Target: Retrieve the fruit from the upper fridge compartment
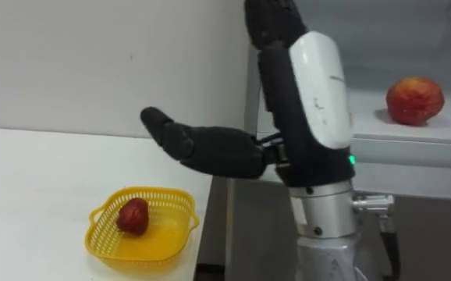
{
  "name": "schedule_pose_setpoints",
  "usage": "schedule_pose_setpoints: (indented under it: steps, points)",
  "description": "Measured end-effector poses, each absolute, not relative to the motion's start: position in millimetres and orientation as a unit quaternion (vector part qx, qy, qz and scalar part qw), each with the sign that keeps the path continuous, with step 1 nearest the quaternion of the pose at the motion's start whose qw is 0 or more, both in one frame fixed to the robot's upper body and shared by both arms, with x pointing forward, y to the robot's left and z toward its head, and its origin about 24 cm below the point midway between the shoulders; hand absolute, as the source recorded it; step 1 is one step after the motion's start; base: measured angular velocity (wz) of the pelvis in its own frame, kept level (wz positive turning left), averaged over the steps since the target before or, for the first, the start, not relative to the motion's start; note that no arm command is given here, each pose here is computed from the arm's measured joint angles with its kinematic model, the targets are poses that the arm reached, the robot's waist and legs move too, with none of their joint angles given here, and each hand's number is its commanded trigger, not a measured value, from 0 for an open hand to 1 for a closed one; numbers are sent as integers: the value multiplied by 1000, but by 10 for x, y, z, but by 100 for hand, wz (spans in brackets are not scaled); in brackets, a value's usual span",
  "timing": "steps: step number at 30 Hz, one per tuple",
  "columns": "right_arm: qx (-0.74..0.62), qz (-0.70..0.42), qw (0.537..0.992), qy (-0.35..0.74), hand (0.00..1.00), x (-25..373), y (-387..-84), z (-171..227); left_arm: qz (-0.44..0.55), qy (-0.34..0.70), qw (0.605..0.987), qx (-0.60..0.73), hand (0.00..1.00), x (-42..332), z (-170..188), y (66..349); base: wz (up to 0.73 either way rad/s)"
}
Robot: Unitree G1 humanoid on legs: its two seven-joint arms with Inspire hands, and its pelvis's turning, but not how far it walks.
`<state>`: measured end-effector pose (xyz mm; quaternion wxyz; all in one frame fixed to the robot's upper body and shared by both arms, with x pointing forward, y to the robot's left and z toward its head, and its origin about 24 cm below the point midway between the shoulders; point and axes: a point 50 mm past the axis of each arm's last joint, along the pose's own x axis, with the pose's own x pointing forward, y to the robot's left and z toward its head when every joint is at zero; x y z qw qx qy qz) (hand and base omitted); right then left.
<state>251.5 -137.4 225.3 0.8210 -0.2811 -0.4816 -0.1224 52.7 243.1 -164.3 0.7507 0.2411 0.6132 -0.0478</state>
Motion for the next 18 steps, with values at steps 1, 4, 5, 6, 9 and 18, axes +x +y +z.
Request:
schedule_pose_setpoints:
  steps: [1,4,5,6,9,18]
  points:
    - [-275,-135,820,-484,0,2506,-1431,2274,-48,618,747,240,0,495,-1648,2434,-17]
    - [-254,-162,820,-486,0,2496,-1557,2315,-45,621,746,237,0,464,-1649,2444,-3]
    - [-251,-168,821,-485,0,2495,-1582,2318,-44,621,746,236,0,461,-1649,2445,0]
    - [-246,-179,821,-483,0,2490,-1640,2318,-44,621,746,235,0,461,-1649,2446,0]
    - [-237,-201,824,-473,0,2479,-1778,2303,-36,624,746,230,0,434,-1647,2462,0]
    - [-244,-276,805,-464,0,2415,-2132,2362,-29,637,739,220,0,317,-1659,2458,0]
